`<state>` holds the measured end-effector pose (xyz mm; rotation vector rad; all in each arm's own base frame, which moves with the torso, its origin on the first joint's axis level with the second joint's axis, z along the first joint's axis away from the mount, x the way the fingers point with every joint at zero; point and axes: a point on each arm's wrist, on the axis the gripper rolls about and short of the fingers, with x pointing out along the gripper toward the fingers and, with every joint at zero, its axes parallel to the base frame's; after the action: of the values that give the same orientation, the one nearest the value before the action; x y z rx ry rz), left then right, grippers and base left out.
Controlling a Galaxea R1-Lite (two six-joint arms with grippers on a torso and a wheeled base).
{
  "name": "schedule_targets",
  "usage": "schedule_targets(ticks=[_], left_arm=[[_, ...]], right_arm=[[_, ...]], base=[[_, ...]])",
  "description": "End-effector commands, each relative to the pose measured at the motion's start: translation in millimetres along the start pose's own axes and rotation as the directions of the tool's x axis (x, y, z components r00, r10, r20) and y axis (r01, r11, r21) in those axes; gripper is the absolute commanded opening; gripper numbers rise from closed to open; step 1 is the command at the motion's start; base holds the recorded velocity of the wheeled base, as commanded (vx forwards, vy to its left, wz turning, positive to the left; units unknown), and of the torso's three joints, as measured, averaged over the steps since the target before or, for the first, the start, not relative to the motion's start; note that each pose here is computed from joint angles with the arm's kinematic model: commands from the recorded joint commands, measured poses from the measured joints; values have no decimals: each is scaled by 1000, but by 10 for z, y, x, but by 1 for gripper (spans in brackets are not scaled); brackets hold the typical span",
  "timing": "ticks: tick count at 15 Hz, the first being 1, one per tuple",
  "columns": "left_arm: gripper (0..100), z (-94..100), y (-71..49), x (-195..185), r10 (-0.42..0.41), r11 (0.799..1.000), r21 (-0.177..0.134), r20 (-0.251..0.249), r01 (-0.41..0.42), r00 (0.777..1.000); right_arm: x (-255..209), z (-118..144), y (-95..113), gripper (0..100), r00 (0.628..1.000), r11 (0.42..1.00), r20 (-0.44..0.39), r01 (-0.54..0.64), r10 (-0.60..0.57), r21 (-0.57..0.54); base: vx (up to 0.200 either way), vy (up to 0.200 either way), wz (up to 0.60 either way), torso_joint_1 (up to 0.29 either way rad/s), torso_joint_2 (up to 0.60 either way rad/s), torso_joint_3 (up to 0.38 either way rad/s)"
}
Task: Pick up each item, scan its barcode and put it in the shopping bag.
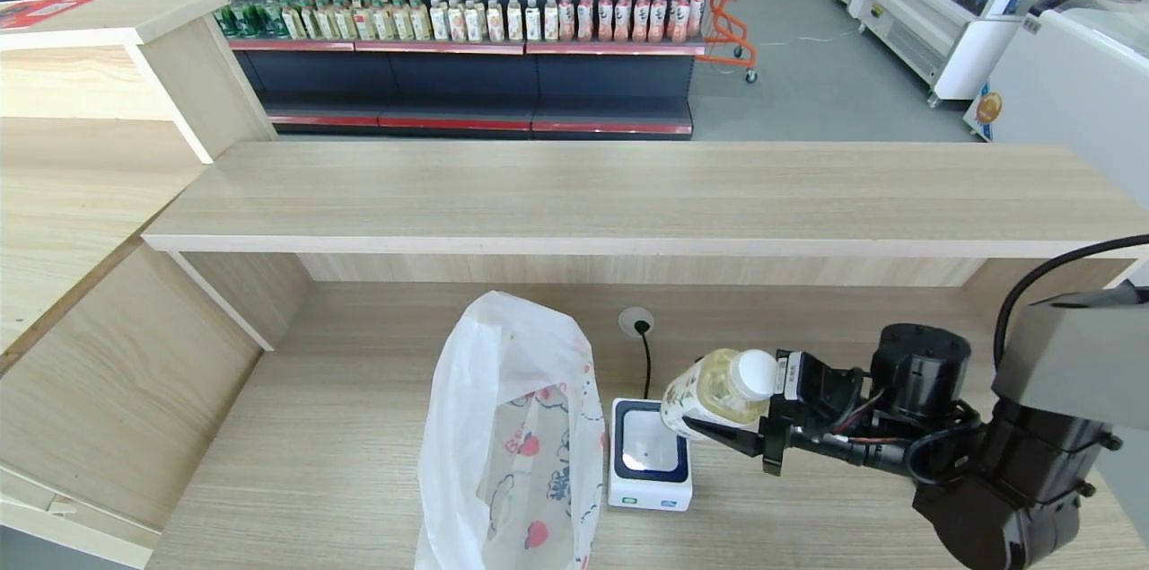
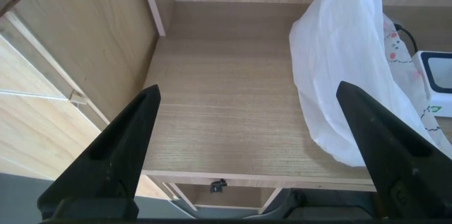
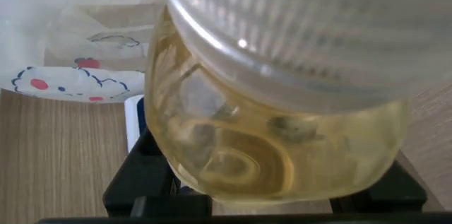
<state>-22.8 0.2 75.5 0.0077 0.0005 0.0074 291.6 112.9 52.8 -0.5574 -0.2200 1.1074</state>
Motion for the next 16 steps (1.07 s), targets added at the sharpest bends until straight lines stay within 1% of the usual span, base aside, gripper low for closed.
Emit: schedule_targets(ticks=[1,4,7,9,11,13,16], left_arm=[[100,0,0,0,0,1000,0,0,0,1000],[100,0,0,0,0,1000,0,0,0,1000],[100,0,0,1,0,1000,0,-1,0,1000],[100,0,0,0,0,1000,-2,0,0,1000],[100,0,0,1,0,1000,0,-1,0,1000],[100,0,0,1,0,1000,0,-1,0,1000],[100,0,0,0,0,1000,0,0,0,1000]], right_arm=[[119,-203,-41,0,1000,1000,-5,-6,6,-1],[293,-244,-96,0,999,999,33,-12,13,-41],[365,-266,-116,0,998,998,55,-23,26,-59],[396,-299,-116,0,995,993,83,-54,62,-103],[414,-351,-92,0,993,991,86,-72,82,-115],[479,-378,-163,0,989,985,118,-72,91,-157],[503,-415,-212,0,987,980,130,-67,92,-185]], base=[[0,0,0,0,0,0],[0,0,0,0,0,0],[0,0,0,0,0,0],[0,0,0,0,0,0],[0,0,0,0,0,0],[0,0,0,0,0,0],[0,0,0,0,0,0]])
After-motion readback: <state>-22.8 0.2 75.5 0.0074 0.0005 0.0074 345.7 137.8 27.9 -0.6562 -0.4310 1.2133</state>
